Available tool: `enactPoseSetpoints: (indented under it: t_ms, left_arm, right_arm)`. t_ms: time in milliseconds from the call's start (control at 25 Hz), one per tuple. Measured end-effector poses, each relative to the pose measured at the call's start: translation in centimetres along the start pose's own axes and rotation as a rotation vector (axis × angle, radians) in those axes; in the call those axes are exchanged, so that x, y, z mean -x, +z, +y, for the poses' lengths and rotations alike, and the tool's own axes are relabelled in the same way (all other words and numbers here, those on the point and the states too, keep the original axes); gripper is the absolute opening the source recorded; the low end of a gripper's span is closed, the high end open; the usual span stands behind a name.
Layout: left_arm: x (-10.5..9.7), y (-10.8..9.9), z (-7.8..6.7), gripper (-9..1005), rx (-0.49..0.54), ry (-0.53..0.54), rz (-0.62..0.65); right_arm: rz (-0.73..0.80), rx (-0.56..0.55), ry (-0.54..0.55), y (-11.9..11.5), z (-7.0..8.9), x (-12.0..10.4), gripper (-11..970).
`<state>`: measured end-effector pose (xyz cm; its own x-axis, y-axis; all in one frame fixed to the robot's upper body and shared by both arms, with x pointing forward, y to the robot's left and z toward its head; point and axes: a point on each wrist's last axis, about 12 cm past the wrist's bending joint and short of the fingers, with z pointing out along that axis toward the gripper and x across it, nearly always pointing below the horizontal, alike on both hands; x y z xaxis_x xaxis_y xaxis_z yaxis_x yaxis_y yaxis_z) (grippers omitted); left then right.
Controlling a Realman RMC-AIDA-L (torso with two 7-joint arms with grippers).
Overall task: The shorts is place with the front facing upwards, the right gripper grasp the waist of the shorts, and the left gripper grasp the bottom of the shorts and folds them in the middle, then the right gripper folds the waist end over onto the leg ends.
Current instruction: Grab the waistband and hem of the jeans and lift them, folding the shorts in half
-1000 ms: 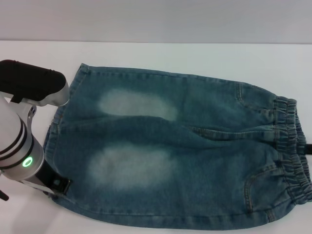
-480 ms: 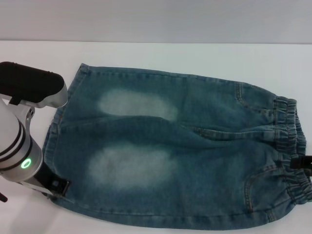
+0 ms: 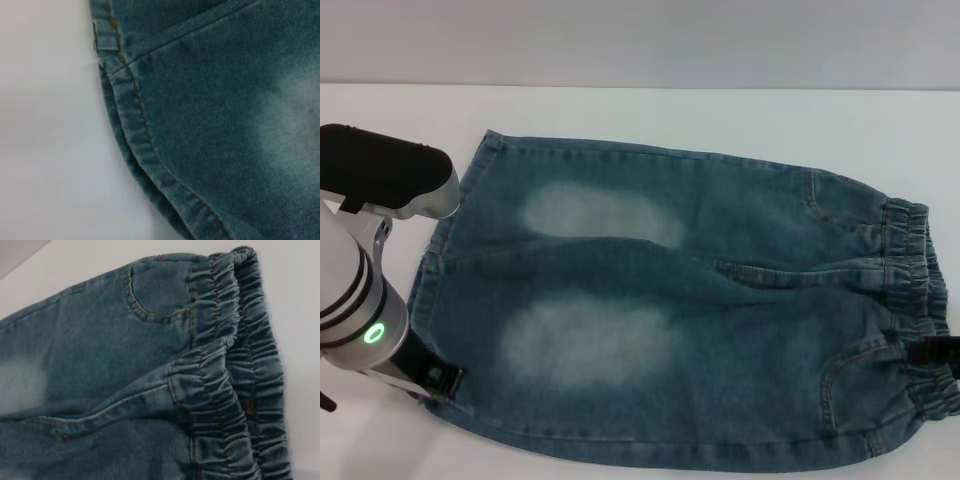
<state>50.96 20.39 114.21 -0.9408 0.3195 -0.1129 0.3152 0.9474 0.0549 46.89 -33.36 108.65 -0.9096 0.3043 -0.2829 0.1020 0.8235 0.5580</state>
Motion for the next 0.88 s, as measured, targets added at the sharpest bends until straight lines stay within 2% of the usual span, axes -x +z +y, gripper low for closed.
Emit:
enactPoseSetpoints:
  t_ms: [800, 880]
  left_arm:
    - [0.2, -0.01, -0.13, 104, -0.001, 0.007, -0.005]
    - [0.24, -0.03, -0.15, 104, -0.001, 0.008, -0.007]
  right_arm:
    - [0.016, 0.025, -0.02, 0.26, 0.23, -0.3, 499]
    - [0.01, 0.037, -0.04, 0.11, 0.5, -0.24, 432]
